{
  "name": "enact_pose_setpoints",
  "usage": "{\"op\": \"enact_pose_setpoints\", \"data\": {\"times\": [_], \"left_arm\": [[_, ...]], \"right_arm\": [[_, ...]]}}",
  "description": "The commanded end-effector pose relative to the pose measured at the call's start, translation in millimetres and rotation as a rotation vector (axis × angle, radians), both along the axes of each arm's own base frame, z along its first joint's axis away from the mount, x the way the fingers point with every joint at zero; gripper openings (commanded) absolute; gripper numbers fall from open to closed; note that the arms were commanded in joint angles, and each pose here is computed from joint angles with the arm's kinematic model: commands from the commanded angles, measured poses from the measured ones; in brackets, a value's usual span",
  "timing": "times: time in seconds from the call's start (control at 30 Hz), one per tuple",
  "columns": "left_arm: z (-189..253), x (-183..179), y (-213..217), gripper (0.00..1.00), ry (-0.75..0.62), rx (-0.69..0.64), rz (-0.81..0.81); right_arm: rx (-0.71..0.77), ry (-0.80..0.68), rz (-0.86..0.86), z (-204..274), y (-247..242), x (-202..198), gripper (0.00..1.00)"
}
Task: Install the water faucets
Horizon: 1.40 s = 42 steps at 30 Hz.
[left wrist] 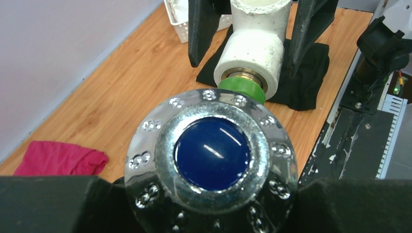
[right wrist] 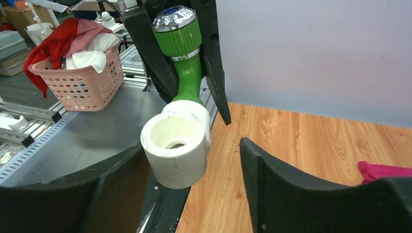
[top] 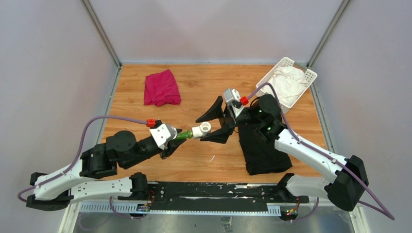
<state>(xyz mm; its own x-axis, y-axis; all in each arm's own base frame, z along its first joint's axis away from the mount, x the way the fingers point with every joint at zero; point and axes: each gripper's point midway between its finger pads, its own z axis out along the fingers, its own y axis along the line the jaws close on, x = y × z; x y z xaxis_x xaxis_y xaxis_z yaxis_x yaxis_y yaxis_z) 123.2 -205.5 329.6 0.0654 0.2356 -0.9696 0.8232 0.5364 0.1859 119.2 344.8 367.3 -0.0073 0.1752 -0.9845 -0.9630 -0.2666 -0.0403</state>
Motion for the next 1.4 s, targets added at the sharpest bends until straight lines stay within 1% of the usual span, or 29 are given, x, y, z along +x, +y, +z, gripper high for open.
{"op": "enact_pose_setpoints", "data": {"times": [0.0,0.07,0.13,0.27,0.33,0.4,0.57,0.63,0.77,0.93,1.03,1.07,1.13,1.2,1.33,1.37], "left_arm": [[16,3,-2,0.00,-0.021,-0.070,0.011],[15,3,-2,0.00,-0.021,-0.070,0.013],[14,4,-2,0.00,-0.021,-0.068,0.017],[12,6,-5,0.00,-0.032,-0.053,0.020],[12,6,-7,0.00,-0.051,-0.045,0.009],[11,7,-12,0.00,-0.072,-0.019,-0.006],[0,12,-24,0.00,-0.145,0.123,-0.050],[-3,16,-28,0.00,-0.195,0.174,-0.064],[-8,16,-36,0.00,-0.312,0.259,-0.135],[-31,20,-41,0.00,-0.486,0.441,-0.230],[-45,24,-42,0.00,-0.569,0.534,-0.265],[-49,24,-43,0.00,-0.616,0.571,-0.289],[-54,26,-44,0.00,-0.671,0.607,-0.308],[-61,30,-45,0.00,-0.720,0.655,-0.316],[-79,40,-42,0.00,-0.817,0.791,-0.325],[-87,44,-40,0.00,-0.857,0.847,-0.328]], "right_arm": [[0.030,-0.029,0.042,13,1,-11,0.66],[0.028,-0.026,0.048,13,1,-12,0.62],[0.016,-0.016,0.054,12,2,-13,0.55],[-0.033,0.020,0.067,9,4,-12,0.21],[-0.077,0.064,0.068,4,5,-11,0.08],[-0.129,0.109,0.069,-1,6,-11,0.00],[-0.212,0.222,0.105,-6,2,-18,0.00],[-0.253,0.275,0.116,-9,0,-19,0.00],[-0.343,0.397,0.204,-9,-6,-24,0.00],[-0.481,0.645,0.279,-22,-7,-14,0.00],[-0.561,0.825,0.284,-38,-4,2,0.00],[-0.595,0.894,0.295,-45,-2,7,0.00],[-0.645,0.961,0.347,-54,0,9,0.00],[-0.679,1.023,0.361,-61,3,13,0.00],[-0.716,1.120,0.362,-77,9,19,0.00],[-0.727,1.149,0.366,-81,10,21,0.00]]}}
